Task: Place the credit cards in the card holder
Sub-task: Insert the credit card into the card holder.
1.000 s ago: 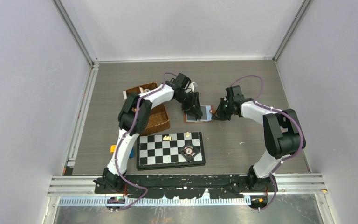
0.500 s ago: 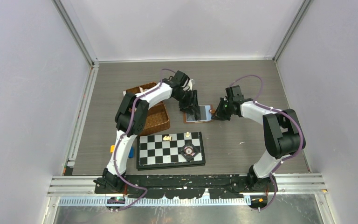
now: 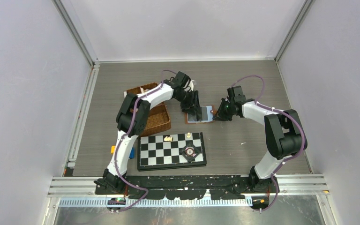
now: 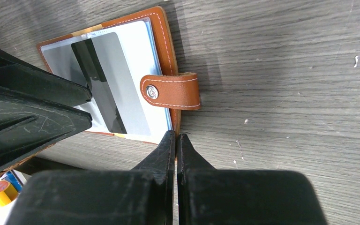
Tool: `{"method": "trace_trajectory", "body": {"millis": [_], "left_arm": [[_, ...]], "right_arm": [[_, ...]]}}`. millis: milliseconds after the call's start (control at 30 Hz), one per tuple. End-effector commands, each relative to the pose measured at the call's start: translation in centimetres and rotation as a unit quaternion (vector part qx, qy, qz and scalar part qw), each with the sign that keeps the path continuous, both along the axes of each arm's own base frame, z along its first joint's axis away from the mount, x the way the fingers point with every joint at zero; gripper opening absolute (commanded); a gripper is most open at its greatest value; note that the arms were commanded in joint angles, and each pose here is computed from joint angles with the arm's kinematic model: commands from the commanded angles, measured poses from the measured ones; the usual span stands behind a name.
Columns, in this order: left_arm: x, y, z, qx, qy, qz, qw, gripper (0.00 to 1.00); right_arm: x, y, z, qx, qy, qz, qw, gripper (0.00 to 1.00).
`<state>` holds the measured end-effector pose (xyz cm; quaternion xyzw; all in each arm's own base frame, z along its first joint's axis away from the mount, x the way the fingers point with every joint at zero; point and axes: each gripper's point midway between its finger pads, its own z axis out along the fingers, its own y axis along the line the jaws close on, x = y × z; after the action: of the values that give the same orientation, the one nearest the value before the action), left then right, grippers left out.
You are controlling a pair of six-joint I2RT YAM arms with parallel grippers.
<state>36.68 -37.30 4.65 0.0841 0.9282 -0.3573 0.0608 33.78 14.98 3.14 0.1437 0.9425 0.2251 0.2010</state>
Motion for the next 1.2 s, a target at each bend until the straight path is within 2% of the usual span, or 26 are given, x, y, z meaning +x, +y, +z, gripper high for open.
{"method": "trace_trajectory", "body": {"millis": [0, 367, 833, 1167], "left_arm": [[0.0, -1.3, -0.7, -0.012, 0.001, -0.010, 1.000, 0.47], [0.2, -2.8, -0.2, -0.012, -0.010, -0.017, 1.000, 0.46], [-0.9, -3.8, 0.0, 0.034, -0.018, -0.027, 0.999, 0.46], [-1.9, -5.6, 1.4, 0.018, -0.035, -0.020, 0.999, 0.47]], "right_arm": [[0.0, -0.3, -0.1, -0.001, 0.000, -0.001, 1.000, 0.01], [0.0, -0.1, -0.3, 0.002, 0.005, 0.001, 1.000, 0.01], [0.0, -0.1, 0.1, 0.004, -0.002, -0.001, 1.000, 0.01], [0.1, -0.1, 1.0, 0.009, -0.018, -0.006, 1.000, 0.01]]}}
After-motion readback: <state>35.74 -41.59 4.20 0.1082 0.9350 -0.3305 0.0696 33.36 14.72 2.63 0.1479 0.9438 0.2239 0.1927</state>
